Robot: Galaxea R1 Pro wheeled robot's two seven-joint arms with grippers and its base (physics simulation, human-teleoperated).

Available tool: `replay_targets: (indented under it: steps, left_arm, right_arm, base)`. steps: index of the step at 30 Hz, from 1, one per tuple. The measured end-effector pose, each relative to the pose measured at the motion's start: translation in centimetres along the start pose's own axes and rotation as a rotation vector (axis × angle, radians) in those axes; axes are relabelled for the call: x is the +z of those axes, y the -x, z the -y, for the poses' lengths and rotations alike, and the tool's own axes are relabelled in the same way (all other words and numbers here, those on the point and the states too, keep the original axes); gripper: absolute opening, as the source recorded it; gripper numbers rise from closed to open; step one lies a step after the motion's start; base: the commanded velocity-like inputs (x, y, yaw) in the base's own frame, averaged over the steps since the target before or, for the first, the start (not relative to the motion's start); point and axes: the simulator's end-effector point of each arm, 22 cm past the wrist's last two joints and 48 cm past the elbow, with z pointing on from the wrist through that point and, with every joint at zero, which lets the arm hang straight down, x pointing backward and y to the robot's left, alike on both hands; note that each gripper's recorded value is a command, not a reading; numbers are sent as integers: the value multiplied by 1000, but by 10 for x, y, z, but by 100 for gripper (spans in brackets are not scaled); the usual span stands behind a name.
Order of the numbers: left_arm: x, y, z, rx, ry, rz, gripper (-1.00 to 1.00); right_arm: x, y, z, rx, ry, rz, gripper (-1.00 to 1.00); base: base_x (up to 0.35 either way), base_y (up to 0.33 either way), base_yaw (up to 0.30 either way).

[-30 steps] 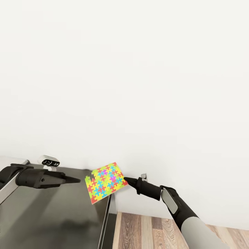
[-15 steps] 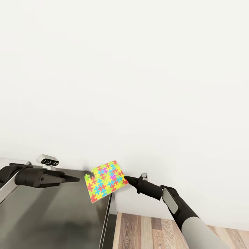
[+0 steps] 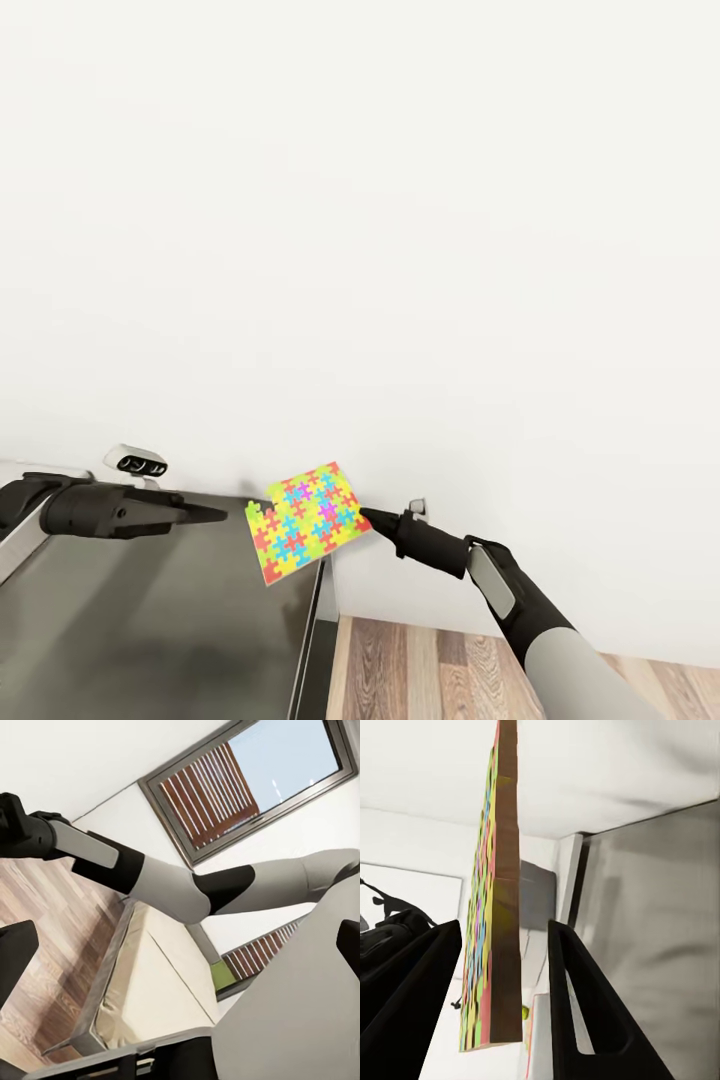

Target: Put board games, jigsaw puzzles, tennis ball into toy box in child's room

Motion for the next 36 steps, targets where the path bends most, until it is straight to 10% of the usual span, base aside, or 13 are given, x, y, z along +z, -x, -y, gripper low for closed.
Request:
replay_targets:
  steps: [15,36]
  left_arm:
    - [0,7,15,-3,6,3,100]
    - [-10,27,28,14,52,52,100]
  right_arm:
    - [-3,9,-13,-66,-25,33,-100]
    - [-19,19,-35,-10,-10,88,-100]
  base:
    - [0,0,0]
    - [0,0,0]
